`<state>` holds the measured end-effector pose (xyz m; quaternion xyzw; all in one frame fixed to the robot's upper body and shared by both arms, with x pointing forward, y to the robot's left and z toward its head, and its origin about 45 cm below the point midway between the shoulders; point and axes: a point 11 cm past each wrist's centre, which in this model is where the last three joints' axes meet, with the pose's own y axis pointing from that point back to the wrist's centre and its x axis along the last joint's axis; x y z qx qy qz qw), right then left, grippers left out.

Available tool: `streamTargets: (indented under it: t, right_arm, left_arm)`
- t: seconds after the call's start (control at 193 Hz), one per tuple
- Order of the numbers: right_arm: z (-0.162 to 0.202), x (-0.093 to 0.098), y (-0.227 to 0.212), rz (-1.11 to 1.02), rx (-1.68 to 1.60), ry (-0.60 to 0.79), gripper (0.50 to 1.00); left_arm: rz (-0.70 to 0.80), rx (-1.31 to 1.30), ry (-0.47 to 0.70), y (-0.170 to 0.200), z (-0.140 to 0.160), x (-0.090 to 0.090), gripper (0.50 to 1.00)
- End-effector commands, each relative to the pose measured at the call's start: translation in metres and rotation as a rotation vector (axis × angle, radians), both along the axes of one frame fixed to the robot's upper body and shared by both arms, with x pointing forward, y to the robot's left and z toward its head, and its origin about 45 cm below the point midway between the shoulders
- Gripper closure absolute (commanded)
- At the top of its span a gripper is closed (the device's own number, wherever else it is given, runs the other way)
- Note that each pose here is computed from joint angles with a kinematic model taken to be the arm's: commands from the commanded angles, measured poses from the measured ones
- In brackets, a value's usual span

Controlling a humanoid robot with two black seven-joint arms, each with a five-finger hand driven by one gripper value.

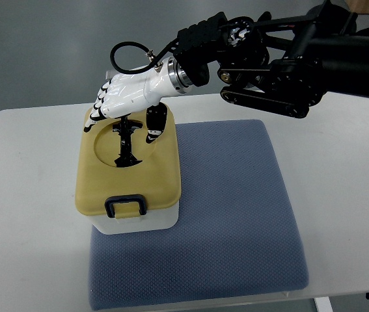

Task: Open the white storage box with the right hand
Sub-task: 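Lower the right hand and close its fingers around the black lid handle, then lift the yellow lid off the white box with the right hand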

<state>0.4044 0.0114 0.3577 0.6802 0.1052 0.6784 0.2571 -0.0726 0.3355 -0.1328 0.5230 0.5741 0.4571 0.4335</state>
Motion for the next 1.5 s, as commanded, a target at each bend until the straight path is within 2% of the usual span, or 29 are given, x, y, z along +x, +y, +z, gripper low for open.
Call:
streamTargets:
  t: [0.0,0.352,0.616,0.803,1.139,1.181,1.284,1.352,1.497]
  right_arm:
    - [-0.004,0.0,-0.001,-0.004,0.001,0.007,0.585]
    - [-0.006,0.001,-0.002,-0.006,0.021,0.005,0.587]
    - [-0.015,-0.002,0.0,0.004,0.021,0.017,0.626]
    - [-0.014,-0.002,0.001,0.015,0.028,-0.003,0.634]
    - [-0.016,0.005,-0.004,-0.008,0.032,-0.011,0.64]
    - [-0.016,0.006,-0.005,-0.01,0.033,-0.012,0.67]
    - [-0.015,0.006,-0.006,-0.011,0.033,-0.014,0.711]
    - [-0.015,0.006,-0.006,-0.011,0.035,-0.014,0.799]
    - [-0.012,0.007,-0.007,-0.014,0.04,-0.016,0.893]
  left_arm:
    - [0.0,0.0,0.0,0.0,0.0,0.0,0.5]
    - [0.0,0.0,-0.001,0.0,0.0,0.001,0.5]
    - [0.0,0.0,0.0,0.0,0.0,0.0,0.5]
    - [0.0,0.0,0.0,0.0,0.0,0.0,0.5]
    - [0.0,0.0,0.0,0.0,0.0,0.0,0.5]
    - [0.0,0.0,0.0,0.0,0.0,0.0,0.5]
    - [0.0,0.0,0.0,0.0,0.0,0.0,0.5]
    - [0.0,0.0,0.0,0.0,0.0,0.0,0.5]
    - [0.0,0.0,0.0,0.0,0.0,0.0,0.5]
